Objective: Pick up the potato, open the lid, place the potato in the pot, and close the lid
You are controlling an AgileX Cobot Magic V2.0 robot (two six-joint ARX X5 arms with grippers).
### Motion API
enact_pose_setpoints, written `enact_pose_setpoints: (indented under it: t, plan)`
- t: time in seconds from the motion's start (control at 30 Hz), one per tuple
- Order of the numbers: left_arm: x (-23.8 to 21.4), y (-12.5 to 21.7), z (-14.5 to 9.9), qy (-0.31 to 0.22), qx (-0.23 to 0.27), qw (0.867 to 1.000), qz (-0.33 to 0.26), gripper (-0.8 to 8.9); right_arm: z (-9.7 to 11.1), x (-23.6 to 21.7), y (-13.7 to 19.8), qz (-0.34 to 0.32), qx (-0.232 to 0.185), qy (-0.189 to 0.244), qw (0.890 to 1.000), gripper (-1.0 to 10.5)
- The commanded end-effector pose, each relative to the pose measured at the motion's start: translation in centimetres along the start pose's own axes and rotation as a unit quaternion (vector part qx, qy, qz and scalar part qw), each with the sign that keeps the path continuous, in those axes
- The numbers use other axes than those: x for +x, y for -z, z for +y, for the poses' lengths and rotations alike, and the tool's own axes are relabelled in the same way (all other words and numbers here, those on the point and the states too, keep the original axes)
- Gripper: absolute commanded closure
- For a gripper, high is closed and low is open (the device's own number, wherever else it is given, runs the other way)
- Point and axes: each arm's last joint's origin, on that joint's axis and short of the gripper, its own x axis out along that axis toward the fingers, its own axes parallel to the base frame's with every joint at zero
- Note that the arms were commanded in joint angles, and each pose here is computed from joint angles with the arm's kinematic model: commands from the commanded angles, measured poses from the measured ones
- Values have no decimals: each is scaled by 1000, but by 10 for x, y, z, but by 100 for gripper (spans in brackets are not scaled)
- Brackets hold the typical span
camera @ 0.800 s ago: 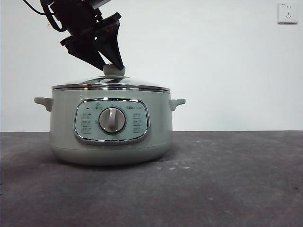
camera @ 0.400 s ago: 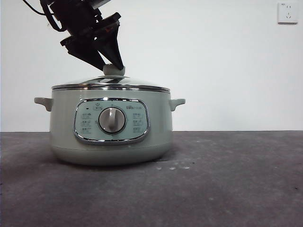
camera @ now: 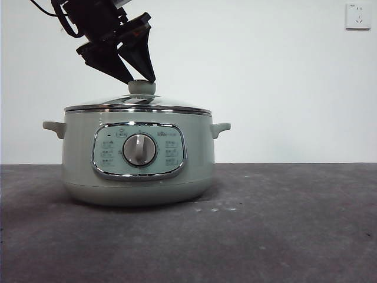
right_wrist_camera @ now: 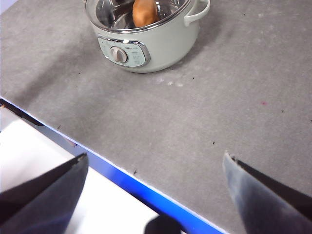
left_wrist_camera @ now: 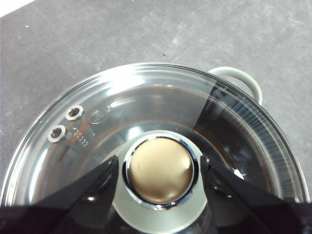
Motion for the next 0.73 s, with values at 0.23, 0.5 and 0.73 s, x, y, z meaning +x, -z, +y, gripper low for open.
enact_pose_setpoints:
  t: [0.23, 0.5, 0.73]
  plan:
    - [-59, -8, -10, -6, -8, 999, -36, 525, -2, 1, 3, 12, 3, 28, 1000, 481]
    - [-156, 11, -37, 5, -32, 999, -39, 526, -3, 2, 3, 12, -9, 42, 999, 480]
    - [-218, 37, -58, 44, -40, 997, -46, 531, -3, 5, 1, 19, -10, 43, 999, 480]
